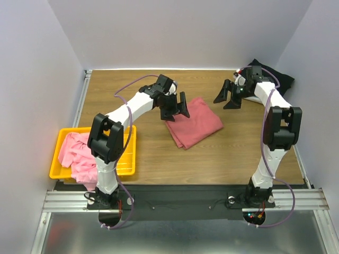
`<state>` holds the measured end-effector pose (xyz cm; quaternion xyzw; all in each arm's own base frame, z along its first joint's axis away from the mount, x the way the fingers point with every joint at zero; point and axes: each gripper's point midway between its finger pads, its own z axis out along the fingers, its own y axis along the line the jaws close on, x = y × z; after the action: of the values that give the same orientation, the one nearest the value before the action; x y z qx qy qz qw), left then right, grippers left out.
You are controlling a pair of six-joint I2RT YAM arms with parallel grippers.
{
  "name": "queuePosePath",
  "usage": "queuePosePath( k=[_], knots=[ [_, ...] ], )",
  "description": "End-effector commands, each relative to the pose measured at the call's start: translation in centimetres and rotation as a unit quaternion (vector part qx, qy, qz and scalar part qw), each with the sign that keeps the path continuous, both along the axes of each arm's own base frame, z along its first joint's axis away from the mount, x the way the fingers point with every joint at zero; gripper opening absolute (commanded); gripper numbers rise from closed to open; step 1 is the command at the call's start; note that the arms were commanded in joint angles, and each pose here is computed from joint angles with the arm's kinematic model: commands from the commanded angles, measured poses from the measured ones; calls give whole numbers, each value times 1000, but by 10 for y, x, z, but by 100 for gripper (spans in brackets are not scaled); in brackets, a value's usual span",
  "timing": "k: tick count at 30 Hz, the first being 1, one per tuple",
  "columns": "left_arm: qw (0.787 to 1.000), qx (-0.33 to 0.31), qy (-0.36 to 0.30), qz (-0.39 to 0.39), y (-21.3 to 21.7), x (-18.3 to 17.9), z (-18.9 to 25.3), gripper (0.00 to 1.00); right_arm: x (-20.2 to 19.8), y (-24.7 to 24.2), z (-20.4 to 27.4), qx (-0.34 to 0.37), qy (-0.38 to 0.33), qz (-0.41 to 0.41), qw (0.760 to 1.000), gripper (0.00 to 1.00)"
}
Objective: Fold and stack the t-shirts
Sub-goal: Fold the tshirt, then neatly place the folded tshirt to the corner
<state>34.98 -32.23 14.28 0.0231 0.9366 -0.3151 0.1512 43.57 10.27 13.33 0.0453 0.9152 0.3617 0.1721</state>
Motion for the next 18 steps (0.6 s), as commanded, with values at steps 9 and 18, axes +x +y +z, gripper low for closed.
queuePosePath(
  k=[9,18],
  knots=[
    [999,33,39,10,30,-28,-40,95,8,1,-3,2,-73,36,997,87],
    [998,49,39,24,36,-27,-62,95,15,5,-24,18,-57,46,997,87]
  ],
)
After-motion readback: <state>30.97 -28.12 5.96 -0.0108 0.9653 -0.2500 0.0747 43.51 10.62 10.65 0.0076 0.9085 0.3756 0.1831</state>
